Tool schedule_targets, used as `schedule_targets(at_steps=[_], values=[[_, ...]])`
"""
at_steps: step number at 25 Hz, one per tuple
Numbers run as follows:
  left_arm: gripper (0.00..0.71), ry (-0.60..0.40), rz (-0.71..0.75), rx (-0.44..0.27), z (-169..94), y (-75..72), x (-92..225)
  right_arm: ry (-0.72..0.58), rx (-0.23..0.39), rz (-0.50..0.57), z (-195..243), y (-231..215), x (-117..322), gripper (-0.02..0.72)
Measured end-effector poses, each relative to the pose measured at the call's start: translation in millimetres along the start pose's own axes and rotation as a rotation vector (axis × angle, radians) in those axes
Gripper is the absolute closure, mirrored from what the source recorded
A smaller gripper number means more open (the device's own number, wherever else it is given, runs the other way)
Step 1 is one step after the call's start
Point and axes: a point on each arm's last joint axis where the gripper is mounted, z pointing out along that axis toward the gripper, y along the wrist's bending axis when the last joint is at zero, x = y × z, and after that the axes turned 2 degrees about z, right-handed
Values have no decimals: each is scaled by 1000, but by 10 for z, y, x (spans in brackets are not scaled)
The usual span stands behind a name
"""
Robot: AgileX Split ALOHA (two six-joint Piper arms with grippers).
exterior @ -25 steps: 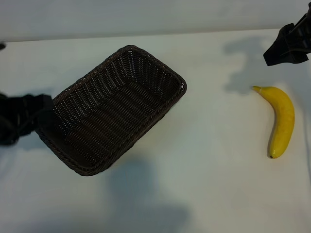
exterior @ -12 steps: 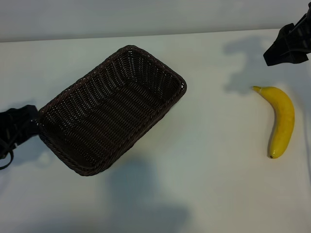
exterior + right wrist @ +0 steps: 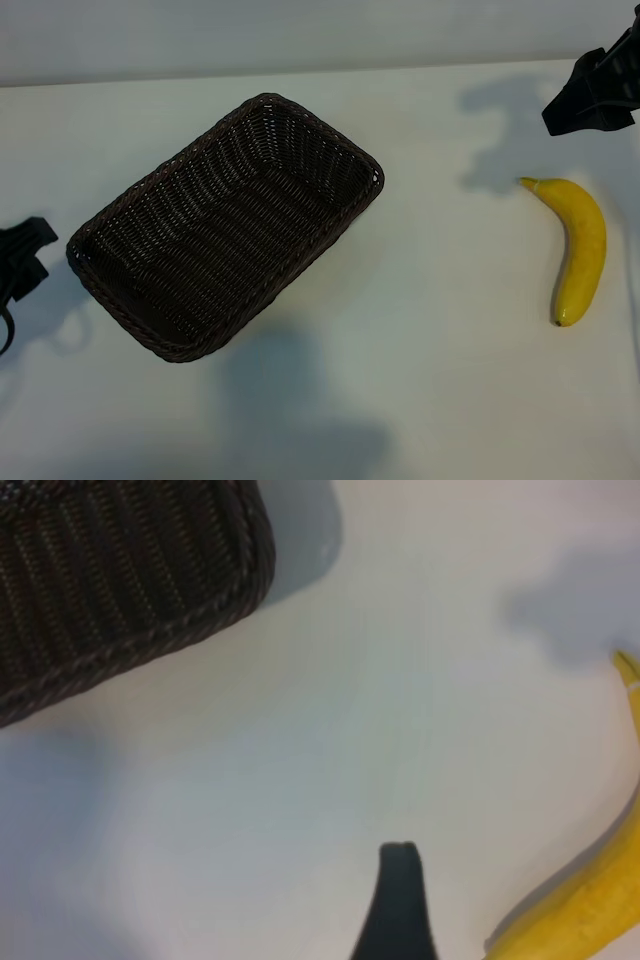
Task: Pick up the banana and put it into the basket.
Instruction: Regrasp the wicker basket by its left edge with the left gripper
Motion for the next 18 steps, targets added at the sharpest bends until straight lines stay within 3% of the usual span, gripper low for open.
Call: schedule_targets(at_steps=[6,18], values=[[165,-1,-52,-26,122,132,145,-1,0,0,0,0,-1,108],[165,-4,-83,4,294,79,140,-1,0,0,0,0,-1,109]])
